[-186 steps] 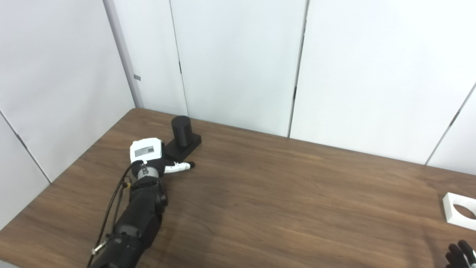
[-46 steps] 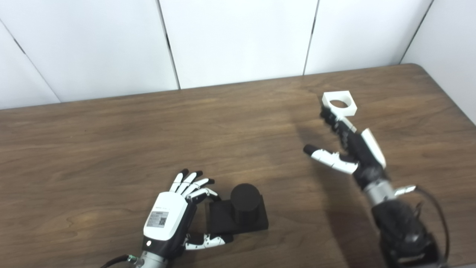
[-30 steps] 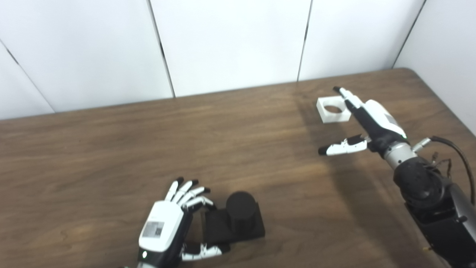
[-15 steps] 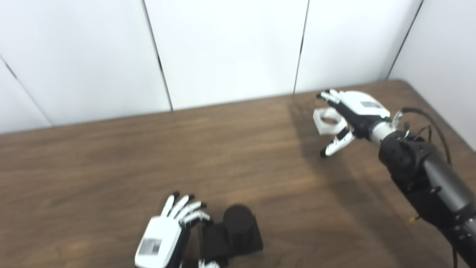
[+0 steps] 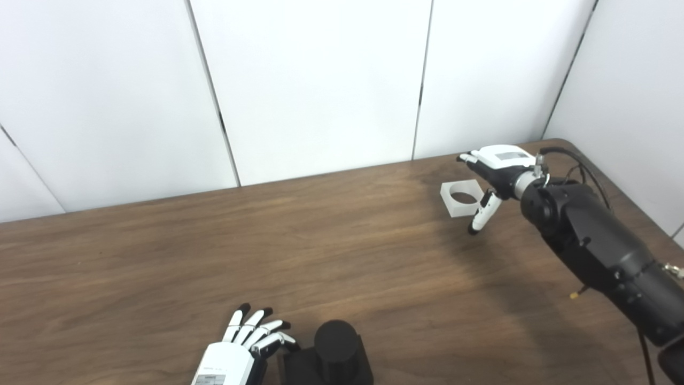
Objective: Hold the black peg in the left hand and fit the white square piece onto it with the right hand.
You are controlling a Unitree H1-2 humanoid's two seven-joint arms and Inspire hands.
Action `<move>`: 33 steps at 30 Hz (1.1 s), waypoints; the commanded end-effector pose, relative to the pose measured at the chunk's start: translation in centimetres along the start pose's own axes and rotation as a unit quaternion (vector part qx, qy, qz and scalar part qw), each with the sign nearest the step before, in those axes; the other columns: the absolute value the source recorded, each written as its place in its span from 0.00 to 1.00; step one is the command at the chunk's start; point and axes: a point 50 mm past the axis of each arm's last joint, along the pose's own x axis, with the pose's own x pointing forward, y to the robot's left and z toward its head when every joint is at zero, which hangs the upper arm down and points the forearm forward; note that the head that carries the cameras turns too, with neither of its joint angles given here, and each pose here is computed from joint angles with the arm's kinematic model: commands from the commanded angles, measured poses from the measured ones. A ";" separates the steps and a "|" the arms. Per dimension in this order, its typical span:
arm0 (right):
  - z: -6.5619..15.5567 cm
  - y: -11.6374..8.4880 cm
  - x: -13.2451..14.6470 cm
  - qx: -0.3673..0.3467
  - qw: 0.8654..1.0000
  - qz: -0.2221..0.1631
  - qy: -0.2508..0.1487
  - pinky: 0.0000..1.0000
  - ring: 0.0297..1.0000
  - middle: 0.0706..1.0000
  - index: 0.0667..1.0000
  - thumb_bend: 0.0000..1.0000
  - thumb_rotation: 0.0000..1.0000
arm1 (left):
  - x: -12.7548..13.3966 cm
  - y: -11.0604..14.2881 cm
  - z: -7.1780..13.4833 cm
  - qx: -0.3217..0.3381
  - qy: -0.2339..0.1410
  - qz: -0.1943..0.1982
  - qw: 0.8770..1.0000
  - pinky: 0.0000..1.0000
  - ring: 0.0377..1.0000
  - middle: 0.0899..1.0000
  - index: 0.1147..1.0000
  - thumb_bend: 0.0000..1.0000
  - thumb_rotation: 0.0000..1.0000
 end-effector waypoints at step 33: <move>-1.5 -4.0 2.6 -0.025 0.998 -0.051 0.009 1.00 1.00 0.99 0.86 0.89 0.22 | -1.3 -1.3 0.0 0.035 0.019 -0.045 0.998 1.00 0.88 0.75 0.42 0.52 0.05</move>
